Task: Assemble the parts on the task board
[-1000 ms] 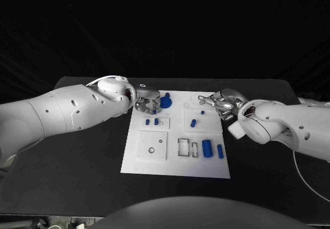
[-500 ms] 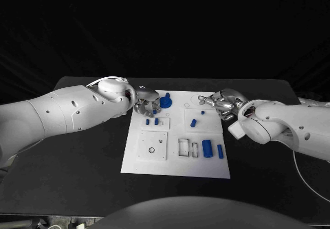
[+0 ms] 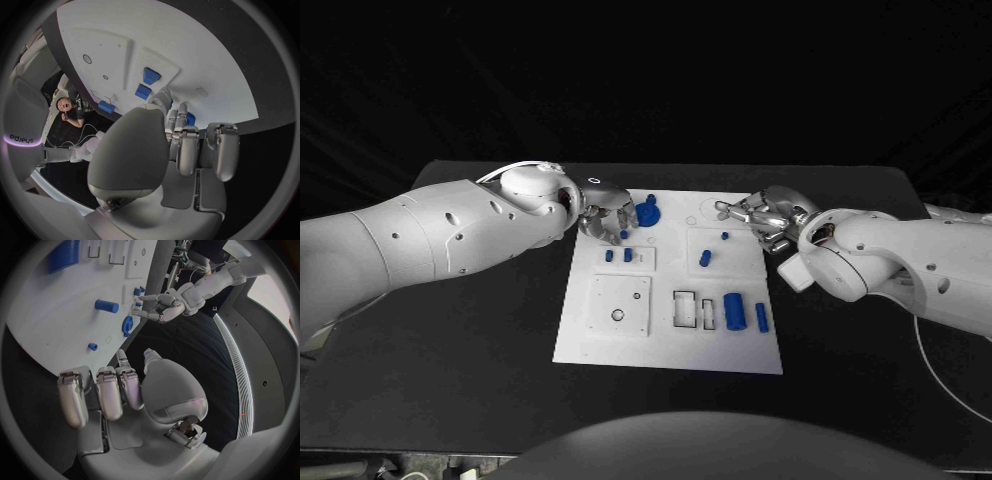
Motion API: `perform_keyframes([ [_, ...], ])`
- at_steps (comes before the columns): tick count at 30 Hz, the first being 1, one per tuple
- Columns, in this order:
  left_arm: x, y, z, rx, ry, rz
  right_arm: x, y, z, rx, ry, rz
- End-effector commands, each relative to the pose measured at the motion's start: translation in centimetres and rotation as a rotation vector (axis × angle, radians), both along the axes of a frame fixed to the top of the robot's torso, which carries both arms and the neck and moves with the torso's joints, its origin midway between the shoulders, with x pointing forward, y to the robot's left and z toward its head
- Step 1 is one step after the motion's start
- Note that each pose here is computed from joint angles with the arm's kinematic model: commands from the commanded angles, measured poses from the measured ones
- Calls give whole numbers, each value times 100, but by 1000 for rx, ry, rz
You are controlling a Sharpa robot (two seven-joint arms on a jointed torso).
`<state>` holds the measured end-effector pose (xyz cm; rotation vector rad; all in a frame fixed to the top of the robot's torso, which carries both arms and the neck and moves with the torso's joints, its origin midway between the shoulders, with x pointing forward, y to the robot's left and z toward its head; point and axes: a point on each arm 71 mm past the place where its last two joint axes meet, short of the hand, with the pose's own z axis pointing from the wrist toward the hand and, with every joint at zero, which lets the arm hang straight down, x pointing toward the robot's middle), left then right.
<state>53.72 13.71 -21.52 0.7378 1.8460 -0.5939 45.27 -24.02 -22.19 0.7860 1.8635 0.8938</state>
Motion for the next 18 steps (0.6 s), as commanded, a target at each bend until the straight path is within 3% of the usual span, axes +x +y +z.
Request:
perform_keyframes([
  [1, 9, 20, 49, -41, -57, 6, -5, 15, -8, -2, 8, 17],
  [9, 11, 152, 120, -78, -110, 30, 0, 6, -5, -3, 2, 11],
  [15, -35, 275, 243, -145, -143, 17, 14, 17, 22, -1, -19, 3],
  [18, -90, 362, 337, -191, -157, 4, 53, 35, 95, -5, -50, 5],
])
